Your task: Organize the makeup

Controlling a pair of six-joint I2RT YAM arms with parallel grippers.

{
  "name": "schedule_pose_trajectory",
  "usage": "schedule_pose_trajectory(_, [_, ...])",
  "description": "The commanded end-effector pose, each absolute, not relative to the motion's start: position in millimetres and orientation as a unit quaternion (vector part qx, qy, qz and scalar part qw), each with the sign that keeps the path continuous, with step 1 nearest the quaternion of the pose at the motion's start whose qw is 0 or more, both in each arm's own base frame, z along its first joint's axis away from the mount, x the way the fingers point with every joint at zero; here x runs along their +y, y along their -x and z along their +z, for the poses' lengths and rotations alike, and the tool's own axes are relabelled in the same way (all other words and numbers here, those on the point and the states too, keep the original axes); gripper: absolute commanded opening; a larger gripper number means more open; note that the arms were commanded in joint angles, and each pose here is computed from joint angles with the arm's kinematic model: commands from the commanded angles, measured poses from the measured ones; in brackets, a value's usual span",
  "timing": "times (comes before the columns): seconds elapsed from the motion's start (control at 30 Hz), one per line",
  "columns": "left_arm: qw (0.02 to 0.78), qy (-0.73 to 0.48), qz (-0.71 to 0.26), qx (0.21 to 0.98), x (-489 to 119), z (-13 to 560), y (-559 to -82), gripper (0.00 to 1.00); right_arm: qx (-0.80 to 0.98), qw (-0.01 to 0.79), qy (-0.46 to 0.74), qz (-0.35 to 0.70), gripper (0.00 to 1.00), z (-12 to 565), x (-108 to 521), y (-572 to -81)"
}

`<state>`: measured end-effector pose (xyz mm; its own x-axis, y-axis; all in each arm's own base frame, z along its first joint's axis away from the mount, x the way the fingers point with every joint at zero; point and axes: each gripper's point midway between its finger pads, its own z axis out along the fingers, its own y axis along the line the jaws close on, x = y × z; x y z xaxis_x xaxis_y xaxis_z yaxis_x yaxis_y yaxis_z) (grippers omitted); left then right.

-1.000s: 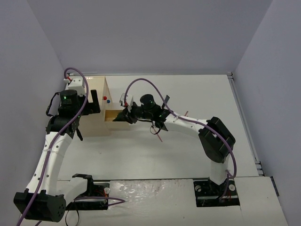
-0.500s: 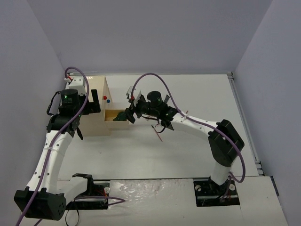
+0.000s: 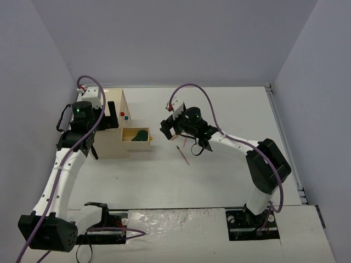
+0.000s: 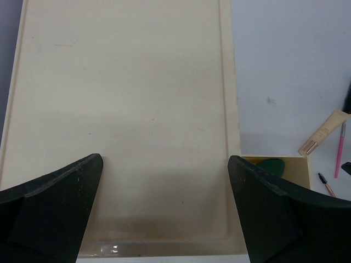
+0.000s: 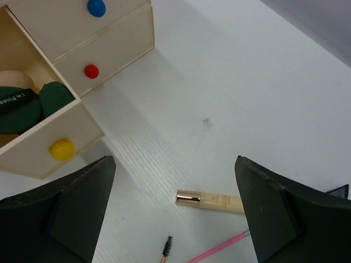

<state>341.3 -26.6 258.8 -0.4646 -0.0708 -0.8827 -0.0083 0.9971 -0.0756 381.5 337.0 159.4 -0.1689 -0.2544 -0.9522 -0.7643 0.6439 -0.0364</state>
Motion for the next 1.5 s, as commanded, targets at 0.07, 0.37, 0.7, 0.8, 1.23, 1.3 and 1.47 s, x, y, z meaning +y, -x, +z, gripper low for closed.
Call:
schedule_pose_trajectory(0.07, [0.509,0.014,-0.063,0.859,-40.3,256.2,-352.3,0.97,0.693,0.557,0.363,0.279,0.91,170.2,369.5,-381.6])
schedule_pose_trajectory(0.37, [0.500,0.008,-0.080,0.862,-48.5,250.6,-354.1,0.97,0.658,0.560,0.388,0.321,0.98,174.2,408.7,-382.2])
schedule_pose_trajectory(0.7, [0.491,0.003,-0.089,0.866,-55.6,246.4,-353.9,0.97,0.606,0.569,0.408,0.378,1.00,193.7,455.7,-373.2])
schedule_pose_trajectory(0.8, [0.488,0.004,-0.092,0.868,-56.9,244.4,-354.2,0.97,0.593,0.568,0.408,0.398,1.00,199.1,466.4,-370.1])
schedule_pose_trajectory(1.23, [0.486,0.002,-0.094,0.869,-60.1,243.3,-353.5,0.97,0.543,0.571,0.404,0.465,1.00,200.0,515.0,-360.1])
schedule_pose_trajectory(1.3, [0.486,0.002,-0.094,0.869,-59.8,243.9,-353.3,0.97,0.537,0.568,0.402,0.476,1.00,201.6,520.2,-356.9])
schedule_pose_trajectory(1.47, [0.488,0.002,-0.093,0.868,-59.4,245.1,-352.7,0.97,0.515,0.572,0.404,0.495,1.00,204.7,534.0,-350.4])
